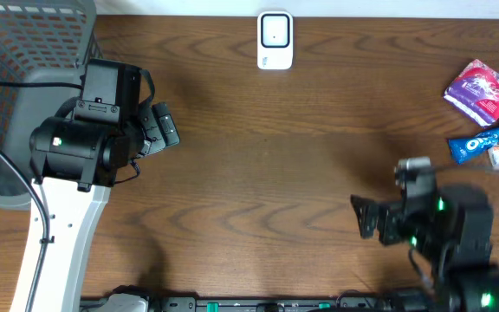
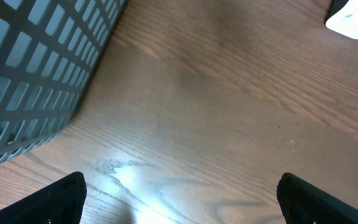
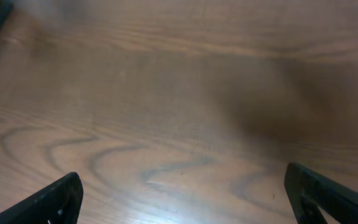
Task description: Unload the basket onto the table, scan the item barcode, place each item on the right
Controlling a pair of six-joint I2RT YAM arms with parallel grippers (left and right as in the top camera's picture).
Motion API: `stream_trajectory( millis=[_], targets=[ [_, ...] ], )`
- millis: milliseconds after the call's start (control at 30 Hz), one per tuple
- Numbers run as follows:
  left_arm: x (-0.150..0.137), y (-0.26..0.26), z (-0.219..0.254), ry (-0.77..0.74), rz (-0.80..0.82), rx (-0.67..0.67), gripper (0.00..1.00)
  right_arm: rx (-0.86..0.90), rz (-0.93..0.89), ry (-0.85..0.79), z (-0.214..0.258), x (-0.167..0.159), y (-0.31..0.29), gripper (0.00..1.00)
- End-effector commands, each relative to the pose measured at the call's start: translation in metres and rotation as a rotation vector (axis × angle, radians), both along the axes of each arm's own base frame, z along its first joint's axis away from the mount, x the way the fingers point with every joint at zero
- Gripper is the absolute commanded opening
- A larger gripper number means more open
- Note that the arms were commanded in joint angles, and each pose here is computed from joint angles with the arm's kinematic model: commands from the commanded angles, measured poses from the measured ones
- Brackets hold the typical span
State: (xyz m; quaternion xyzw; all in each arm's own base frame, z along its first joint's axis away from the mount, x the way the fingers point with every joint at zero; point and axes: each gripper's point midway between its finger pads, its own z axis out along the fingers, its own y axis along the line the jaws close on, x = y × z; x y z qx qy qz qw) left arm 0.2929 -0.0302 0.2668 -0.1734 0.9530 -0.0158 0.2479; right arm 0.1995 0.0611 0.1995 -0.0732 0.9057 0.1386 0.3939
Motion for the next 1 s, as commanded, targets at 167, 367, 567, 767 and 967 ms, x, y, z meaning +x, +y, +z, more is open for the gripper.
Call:
stream_trajectory(
  millis=[167,367,567,767,967],
  targets=[
    [-0.001,0.004,0.004,-0.012,0.006,0.016,0.98,0.006,0.038,-0.218,-0.023,-0.001,0.003,0.99],
    [-0.001,0.004,0.004,-0.012,0.006,0.016,0.98,0.006,0.075,-0.362,-0.032,0.011,0.008,0.99],
    [-0.001,0.004,0.004,-0.012,0.006,0.016,0.98,0.002,0.083,-0.538,-0.028,0.025,0.01,0.99],
    [-0.001,0.004,0.004,-0.012,0.006,0.016,0.98,-0.011,0.096,-0.659,-0.029,0.033,0.012,0.99],
    [-0.001,0.004,0.004,-0.012,0.006,0.016,0.98,-0.051,0.113,-0.718,-0.039,0.035,0.012,0.99]
  ],
)
